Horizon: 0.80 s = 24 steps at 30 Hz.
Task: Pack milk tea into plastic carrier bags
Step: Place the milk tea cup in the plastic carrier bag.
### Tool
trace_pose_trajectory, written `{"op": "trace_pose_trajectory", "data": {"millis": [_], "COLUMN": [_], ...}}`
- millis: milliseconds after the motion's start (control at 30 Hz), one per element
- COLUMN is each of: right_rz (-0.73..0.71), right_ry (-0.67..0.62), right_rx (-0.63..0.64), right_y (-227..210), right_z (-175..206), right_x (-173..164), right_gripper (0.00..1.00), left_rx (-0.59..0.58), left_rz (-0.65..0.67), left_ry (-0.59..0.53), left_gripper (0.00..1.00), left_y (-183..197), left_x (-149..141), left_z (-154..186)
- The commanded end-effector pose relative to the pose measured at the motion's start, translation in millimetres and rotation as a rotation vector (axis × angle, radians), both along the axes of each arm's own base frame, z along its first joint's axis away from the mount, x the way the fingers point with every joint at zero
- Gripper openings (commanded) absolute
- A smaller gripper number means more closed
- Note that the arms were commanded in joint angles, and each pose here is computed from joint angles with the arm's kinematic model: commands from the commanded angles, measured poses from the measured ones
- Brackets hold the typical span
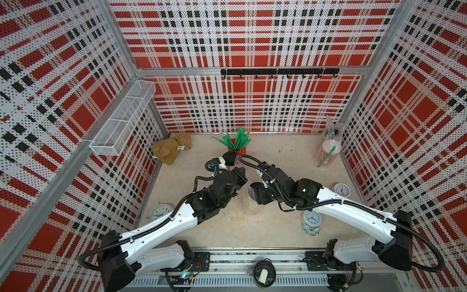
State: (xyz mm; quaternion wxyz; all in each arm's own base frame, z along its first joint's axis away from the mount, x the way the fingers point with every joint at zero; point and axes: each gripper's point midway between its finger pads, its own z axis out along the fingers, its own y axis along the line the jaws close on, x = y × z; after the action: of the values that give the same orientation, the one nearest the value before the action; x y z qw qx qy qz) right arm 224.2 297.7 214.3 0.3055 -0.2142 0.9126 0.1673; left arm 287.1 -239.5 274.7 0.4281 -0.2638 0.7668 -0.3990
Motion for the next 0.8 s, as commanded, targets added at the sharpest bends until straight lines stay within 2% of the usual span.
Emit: {"op": "trace_pose_trajectory", "data": {"millis": [0, 267, 400, 467, 600, 767], "right_rz": [0.016, 0.057, 0.056, 0.100, 0.128, 0.112], "right_ry": [0.036, 0.075, 0.034, -0.018, -0.121, -0.250], "right_rx": [-0.111, -0.127, -0.075, -0.014, 0.070, 0.047], "right_y": [-9.3, 1.8, 7.7, 14.7, 14.3, 6.8], "right_z": [-12.3, -20.1, 1.0, 23.1, 72.3, 112.3], "right_x": [-7.2, -14.0, -9.3, -9.3, -7.3, 14.5], "right_gripper": [0.42, 0.82, 0.92, 0.99, 1.00, 1.00], "left_rx": [-0.021, -0.004, 0.019, 0.035, 0.059, 0.080], "left_rz": [0.042, 0.038, 0.035, 0.038, 0.026, 0.018], "left_ry": [0.008, 0.038, 0.043, 0.051, 0.056, 0.063], "left_gripper": [0.00, 0.00, 0.00, 0.00, 0.00, 0.00], "left_y": [11.6, 20.8, 25.1, 28.2, 29.6, 32.3], "left_x": [-0.5, -9.1, -12.1, -12.6, -13.6, -16.6], "left_z": [-5.5, -25.1, -31.9, -35.9, -43.5, -54.4]}}
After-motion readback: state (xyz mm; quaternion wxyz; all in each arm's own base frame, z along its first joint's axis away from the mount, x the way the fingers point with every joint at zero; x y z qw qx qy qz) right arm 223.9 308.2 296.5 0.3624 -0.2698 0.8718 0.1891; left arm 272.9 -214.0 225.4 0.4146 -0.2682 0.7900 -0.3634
